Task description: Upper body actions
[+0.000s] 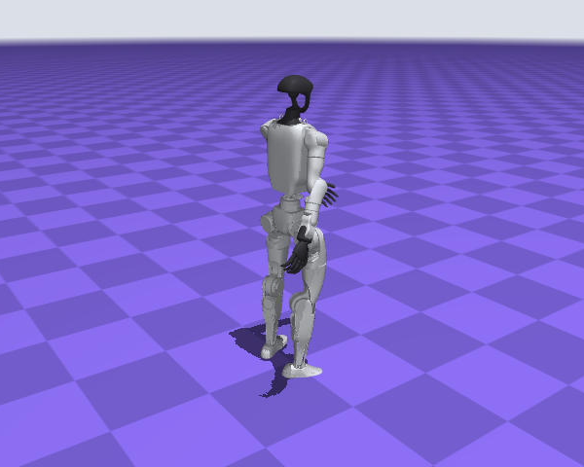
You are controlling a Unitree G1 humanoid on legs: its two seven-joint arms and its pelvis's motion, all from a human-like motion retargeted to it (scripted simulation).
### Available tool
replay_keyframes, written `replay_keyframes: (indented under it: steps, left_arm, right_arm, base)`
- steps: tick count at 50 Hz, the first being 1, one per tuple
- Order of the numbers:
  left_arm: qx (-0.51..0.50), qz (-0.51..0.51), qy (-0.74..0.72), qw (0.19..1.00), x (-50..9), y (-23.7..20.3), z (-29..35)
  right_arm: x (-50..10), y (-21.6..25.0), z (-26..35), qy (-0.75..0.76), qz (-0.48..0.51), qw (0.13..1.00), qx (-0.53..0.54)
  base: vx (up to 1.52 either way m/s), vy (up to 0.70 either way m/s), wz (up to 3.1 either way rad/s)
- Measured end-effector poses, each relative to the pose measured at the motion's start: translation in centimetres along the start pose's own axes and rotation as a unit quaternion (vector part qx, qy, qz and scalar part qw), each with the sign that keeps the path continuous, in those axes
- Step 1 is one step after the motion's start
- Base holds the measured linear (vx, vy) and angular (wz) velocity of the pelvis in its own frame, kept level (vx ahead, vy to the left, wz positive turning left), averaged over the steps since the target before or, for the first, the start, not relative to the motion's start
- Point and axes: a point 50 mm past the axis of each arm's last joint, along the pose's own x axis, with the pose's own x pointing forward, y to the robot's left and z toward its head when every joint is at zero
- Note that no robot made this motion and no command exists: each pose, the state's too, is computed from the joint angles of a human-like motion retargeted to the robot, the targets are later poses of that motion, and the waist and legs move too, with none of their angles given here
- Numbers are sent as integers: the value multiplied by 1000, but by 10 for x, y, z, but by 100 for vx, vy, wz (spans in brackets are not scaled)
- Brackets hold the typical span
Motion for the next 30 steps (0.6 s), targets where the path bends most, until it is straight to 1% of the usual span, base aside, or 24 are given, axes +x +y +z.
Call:
replay_keyframes:
  steps: [2, 5, 7, 10, 12, 15, 17, 18, 20, 22, 25, 28, 30]
  left_arm:
    - [-43, 10, -24, 999, -1, -2, 4]
    - [-105, -8, -2, 994, -6, -14, -16]
    - [-129, -31, 64, 989, -16, -26, -51]
    - [-134, -41, 166, 976, -40, -35, -105]
    - [-123, -25, 272, 954, -75, -38, -158]
    - [-110, -4, 432, 895, -140, -41, -222]
    - [-120, 1, 562, 819, -208, -49, -263]
    - [-129, 2, 605, 786, -237, -54, -276]
    - [-150, 1, 658, 738, -281, -62, -290]
    - [-183, 1, 700, 690, -332, -75, -301]
    - [-226, 21, 731, 643, -381, -91, -304]
    - [-265, 62, 754, 597, -408, -100, -303]
    - [-280, 75, 753, 590, -409, -99, -303]
  right_arm:
    - [2, 0, -11, 7, -5, 999, 37]
    - [3, -3, -25, 50, -6, 994, 92]
    - [1, -1, -21, 64, -9, 990, 121]
    - [-4, 5, 11, 18, -11, 992, 125]
    - [-15, 13, 54, -51, -1, 996, 79]
    - [-45, 28, 122, -158, 26, 987, -26]
    - [-86, 51, 182, -265, 53, 954, -131]
    - [-107, 63, 206, -315, 61, 932, -171]
    - [-142, 82, 238, -392, 66, 889, -228]
    - [-193, 102, 271, -495, 56, 822, -277]
    - [-253, 121, 294, -604, 30, 735, -309]
    - [-301, 133, 303, -690, 1, 646, -327]
    - [-313, 137, 303, -715, -10, 614, -334]
  base:
    - [0, 0, 0]
    - [0, 0, 0]
    - [0, 0, 0]
    - [0, 0, 7]
    - [2, 0, 21]
    - [0, 0, 0]
    - [-3, 0, -35]
    - [-1, -1, -44]
    - [0, -2, -42]
    - [1, -2, -36]
    - [0, 0, -8]
    - [0, -1, 6]
    - [0, -4, 32]
